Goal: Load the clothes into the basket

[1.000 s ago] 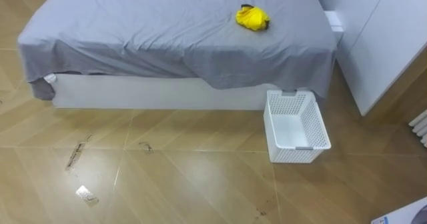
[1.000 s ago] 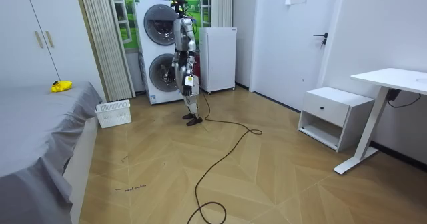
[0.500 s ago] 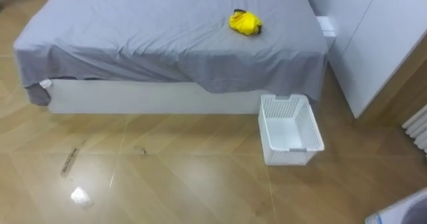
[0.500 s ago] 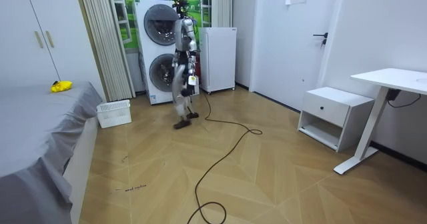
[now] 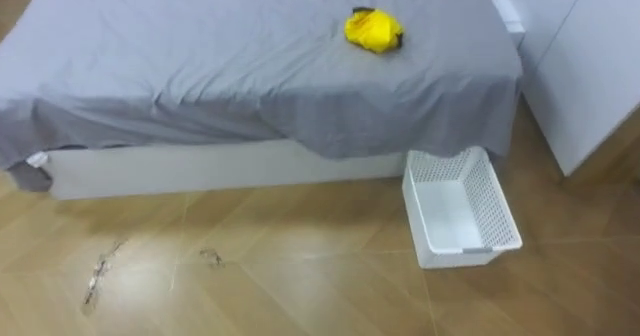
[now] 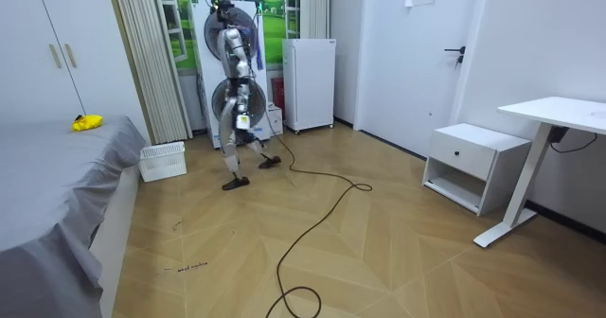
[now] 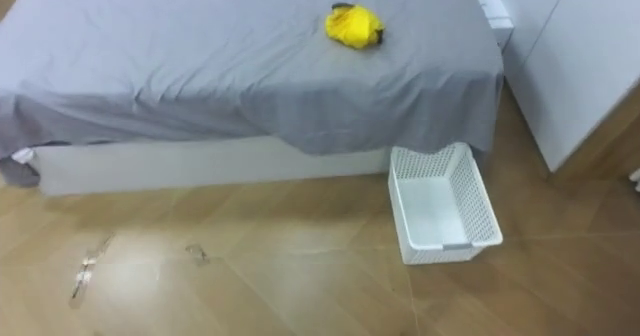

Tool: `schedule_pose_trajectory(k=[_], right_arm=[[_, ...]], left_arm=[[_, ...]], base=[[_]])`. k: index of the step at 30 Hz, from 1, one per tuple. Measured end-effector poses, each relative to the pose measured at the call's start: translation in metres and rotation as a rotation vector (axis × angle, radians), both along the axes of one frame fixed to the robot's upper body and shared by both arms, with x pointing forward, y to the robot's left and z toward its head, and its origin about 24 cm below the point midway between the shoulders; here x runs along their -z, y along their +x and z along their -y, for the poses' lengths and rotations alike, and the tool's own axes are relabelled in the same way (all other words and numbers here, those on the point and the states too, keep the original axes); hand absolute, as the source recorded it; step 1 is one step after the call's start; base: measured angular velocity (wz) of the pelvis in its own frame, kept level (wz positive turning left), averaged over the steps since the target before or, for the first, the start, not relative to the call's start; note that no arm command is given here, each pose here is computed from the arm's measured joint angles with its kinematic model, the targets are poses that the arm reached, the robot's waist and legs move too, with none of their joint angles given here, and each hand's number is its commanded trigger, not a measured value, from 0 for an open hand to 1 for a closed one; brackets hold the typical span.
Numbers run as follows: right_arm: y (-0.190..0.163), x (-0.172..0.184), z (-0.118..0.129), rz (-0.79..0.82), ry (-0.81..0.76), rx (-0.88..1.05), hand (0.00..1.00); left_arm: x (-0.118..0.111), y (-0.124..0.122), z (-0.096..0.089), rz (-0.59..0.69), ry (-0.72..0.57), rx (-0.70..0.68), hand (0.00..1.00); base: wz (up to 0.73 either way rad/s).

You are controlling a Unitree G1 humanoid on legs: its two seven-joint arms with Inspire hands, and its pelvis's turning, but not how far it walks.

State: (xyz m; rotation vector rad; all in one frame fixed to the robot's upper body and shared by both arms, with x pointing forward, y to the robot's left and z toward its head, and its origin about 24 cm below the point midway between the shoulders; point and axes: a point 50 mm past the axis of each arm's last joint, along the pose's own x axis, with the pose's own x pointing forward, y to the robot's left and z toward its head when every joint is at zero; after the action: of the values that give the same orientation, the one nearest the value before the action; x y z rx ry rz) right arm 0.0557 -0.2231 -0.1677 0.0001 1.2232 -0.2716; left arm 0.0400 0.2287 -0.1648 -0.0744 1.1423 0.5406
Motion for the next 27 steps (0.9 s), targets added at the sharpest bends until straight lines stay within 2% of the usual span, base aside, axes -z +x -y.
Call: schedule_pose_trajectory(k=[5,7,11,17,22,27], right_arm=[[0.031,-0.011,-0.002,0.153,-0.021,-0.003,0.0],[0.042,-0.015,0.0,0.195,-0.042,0.009,0.0],[0.057,-0.022,0.003,0.273,-0.104,0.023,0.0],[0.101,-0.05,0.005,0.479,-0.171,-0.012,0.0],[0.131,-0.073,-0.003,0.622,-0.172,-0.061,0.0],[0.136,-0.076,-0.002,0.631,-0.218,-0.048,0.0]], left_arm=[[-0.006,0.03,0.004,0.095,0.013,0.092,0.0],[-0.005,0.034,0.01,0.1,-0.001,0.14,0.0],[-0.001,0.014,0.017,0.039,-0.035,0.176,0.0],[0.0,-0.016,0.005,-0.03,-0.027,0.137,0.0],[-0.001,-0.024,-0.002,-0.039,-0.011,0.095,0.0],[-0.003,-0.008,0.001,0.006,-0.017,0.122,0.0]], base=[[0.44],[0.53],[0.39],[0.1],[-0.16],[0.19]])
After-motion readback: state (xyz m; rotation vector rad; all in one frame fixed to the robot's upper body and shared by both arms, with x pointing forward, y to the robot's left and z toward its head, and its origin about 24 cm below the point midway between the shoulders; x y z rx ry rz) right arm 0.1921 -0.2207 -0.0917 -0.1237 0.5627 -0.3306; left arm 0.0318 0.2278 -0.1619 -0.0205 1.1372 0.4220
